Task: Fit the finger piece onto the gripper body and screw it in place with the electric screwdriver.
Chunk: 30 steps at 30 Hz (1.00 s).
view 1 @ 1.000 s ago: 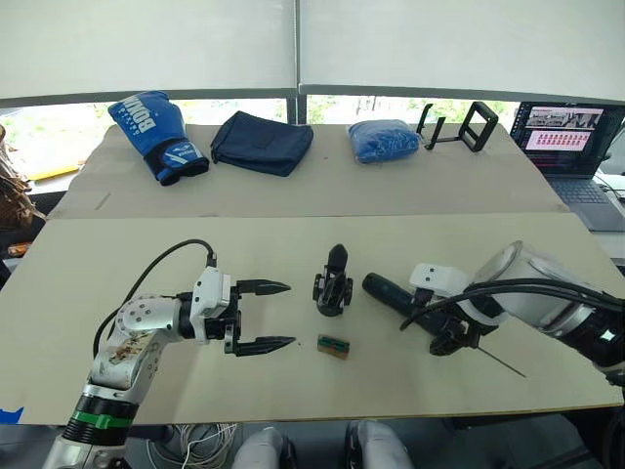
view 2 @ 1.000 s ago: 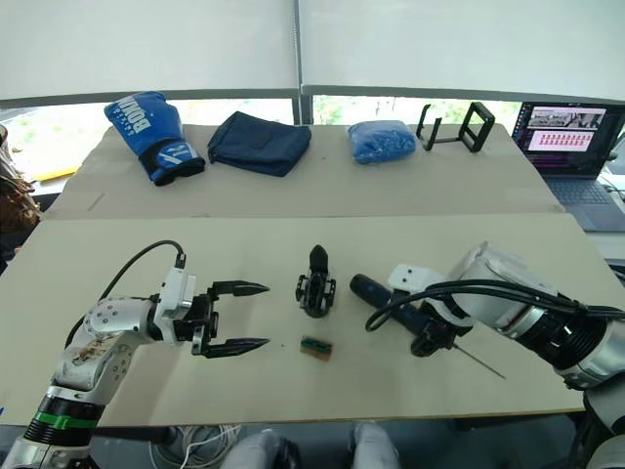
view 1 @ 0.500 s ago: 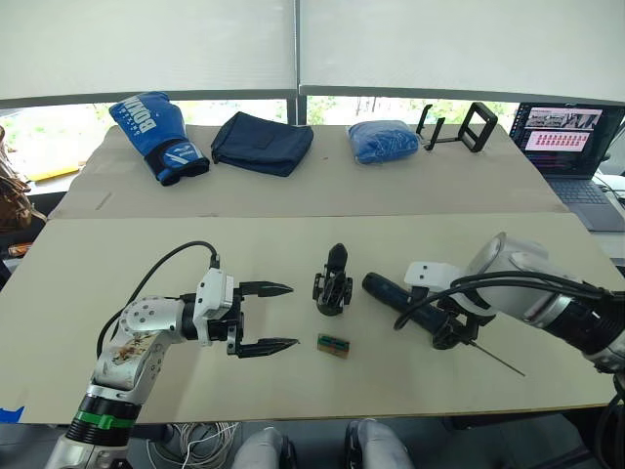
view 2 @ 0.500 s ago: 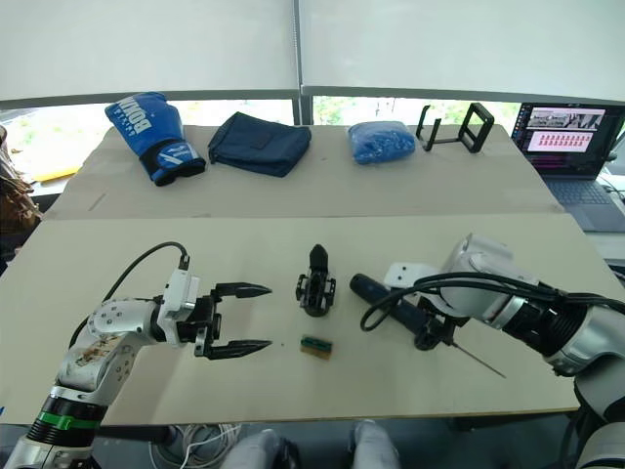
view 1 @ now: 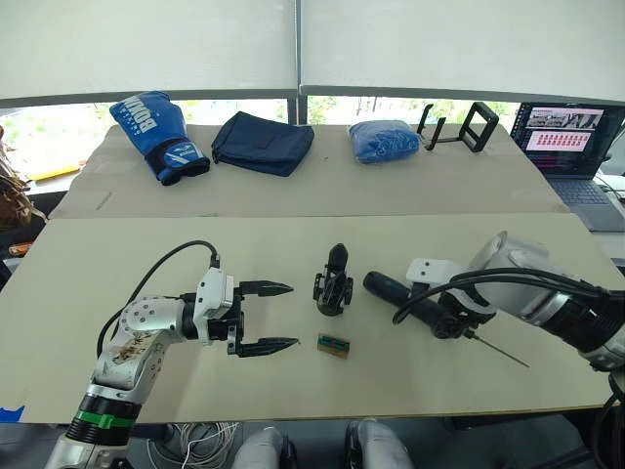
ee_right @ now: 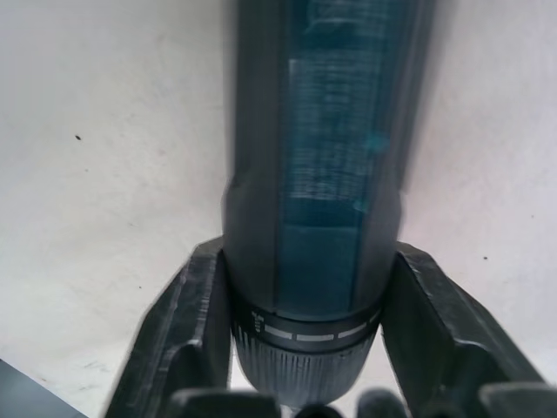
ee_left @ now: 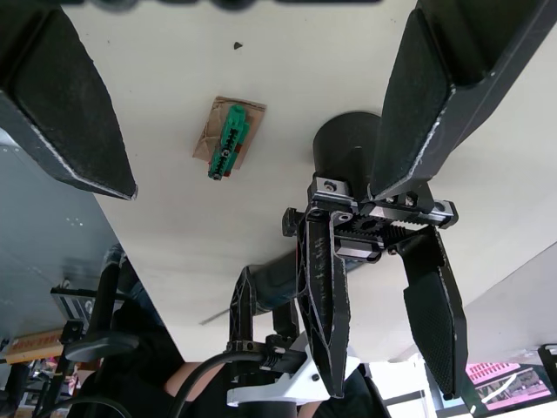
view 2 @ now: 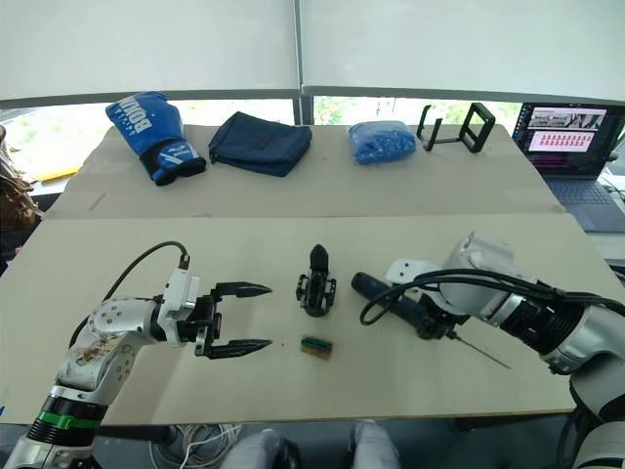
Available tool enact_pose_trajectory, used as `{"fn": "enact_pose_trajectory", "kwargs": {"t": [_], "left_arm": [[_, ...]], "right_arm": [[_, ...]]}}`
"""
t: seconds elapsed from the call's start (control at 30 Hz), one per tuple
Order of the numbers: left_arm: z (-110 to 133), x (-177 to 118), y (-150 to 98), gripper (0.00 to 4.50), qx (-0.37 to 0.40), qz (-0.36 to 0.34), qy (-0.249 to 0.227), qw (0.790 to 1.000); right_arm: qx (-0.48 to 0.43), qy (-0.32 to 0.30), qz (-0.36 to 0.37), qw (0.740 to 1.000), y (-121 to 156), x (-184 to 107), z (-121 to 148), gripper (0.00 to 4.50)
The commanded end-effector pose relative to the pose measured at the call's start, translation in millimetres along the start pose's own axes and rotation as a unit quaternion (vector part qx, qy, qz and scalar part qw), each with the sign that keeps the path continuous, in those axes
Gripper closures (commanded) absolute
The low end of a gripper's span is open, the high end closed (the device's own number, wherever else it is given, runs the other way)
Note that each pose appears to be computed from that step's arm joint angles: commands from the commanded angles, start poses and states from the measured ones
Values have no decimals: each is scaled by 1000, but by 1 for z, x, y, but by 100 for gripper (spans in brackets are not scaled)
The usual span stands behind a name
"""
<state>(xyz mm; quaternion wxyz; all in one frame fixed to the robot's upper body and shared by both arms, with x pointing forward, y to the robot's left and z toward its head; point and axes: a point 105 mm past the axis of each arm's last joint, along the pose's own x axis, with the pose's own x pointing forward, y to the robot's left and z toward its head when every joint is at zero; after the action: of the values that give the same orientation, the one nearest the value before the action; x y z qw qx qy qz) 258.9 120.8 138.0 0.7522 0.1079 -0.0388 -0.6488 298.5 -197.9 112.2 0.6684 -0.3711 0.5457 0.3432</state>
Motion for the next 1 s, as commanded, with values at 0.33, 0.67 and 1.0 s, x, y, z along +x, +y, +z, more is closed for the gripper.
{"fn": "enact_pose_trajectory", "kwargs": {"t": [0.33,0.67,1.0], "left_arm": [[6,-6,1,0,15,-14,8,1000],[-19,-5,-3,0,4,-30,48,998],[-49,9,-21,0,2,-44,77,996]], "right_arm": [[57,-143,-3,988,-2,-67,-21,259],[78,-498,7,864,17,-150,1,259],[24,-700,1,714,74,-158,27,259]]}}
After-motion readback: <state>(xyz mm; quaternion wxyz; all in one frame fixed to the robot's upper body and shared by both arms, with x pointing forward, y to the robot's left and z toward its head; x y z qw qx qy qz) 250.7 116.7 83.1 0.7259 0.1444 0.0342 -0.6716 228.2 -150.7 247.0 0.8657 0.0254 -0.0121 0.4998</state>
